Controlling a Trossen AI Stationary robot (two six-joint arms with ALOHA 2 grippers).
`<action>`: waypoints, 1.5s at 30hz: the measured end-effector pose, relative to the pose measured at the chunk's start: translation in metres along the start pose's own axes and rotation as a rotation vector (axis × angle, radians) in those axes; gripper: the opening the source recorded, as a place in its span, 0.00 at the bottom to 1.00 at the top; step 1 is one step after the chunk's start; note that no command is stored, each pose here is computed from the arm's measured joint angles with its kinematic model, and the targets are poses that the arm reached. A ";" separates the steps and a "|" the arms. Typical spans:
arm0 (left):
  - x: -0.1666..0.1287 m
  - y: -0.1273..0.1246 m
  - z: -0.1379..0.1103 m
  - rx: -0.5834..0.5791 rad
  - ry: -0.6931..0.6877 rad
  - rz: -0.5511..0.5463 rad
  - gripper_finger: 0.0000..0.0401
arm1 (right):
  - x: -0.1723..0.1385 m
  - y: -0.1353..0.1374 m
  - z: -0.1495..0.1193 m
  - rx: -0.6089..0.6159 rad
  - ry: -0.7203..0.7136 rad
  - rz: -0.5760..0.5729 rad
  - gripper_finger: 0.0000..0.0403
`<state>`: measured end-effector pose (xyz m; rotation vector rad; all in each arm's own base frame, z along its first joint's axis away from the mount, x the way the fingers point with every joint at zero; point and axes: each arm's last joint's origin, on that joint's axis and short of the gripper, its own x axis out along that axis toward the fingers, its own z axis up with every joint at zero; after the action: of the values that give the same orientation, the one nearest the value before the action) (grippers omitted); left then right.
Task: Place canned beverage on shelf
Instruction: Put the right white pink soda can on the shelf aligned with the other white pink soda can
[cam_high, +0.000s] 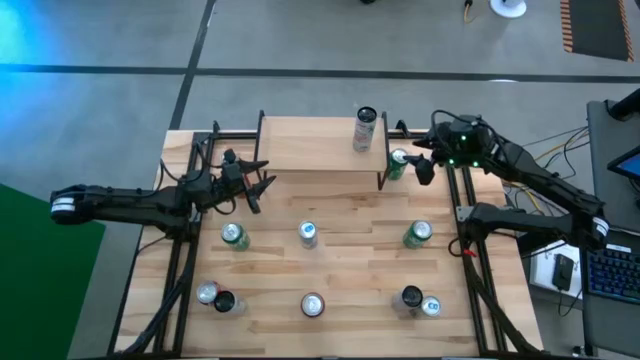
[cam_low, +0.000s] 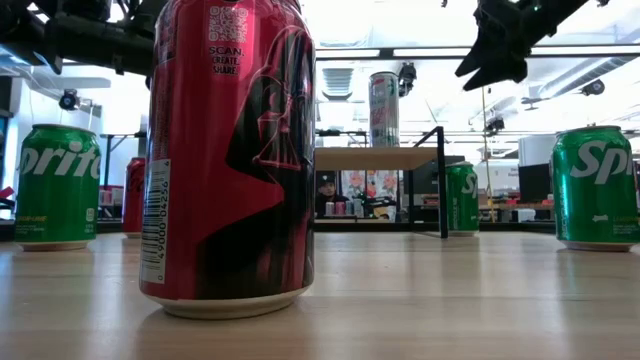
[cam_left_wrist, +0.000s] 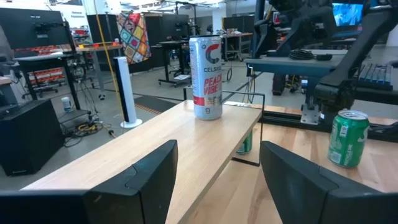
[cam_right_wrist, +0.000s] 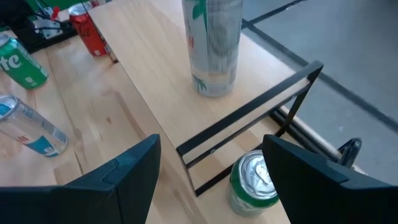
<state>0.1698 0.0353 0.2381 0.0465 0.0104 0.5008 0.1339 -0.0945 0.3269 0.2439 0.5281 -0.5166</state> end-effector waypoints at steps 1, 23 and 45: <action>0.000 0.000 0.000 0.000 0.001 0.000 0.54 | 0.003 0.000 -0.002 0.004 0.009 0.000 0.67; 0.003 0.000 -0.003 0.001 0.016 0.009 0.54 | 0.000 0.002 -0.050 0.092 -0.012 0.042 0.67; 0.002 0.001 -0.001 -0.001 0.006 0.010 0.54 | -0.018 0.014 -0.094 0.186 -0.187 0.161 0.67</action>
<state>0.1708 0.0370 0.2369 0.0439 0.0158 0.5110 0.0889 -0.0428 0.2586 0.4083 0.2759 -0.4266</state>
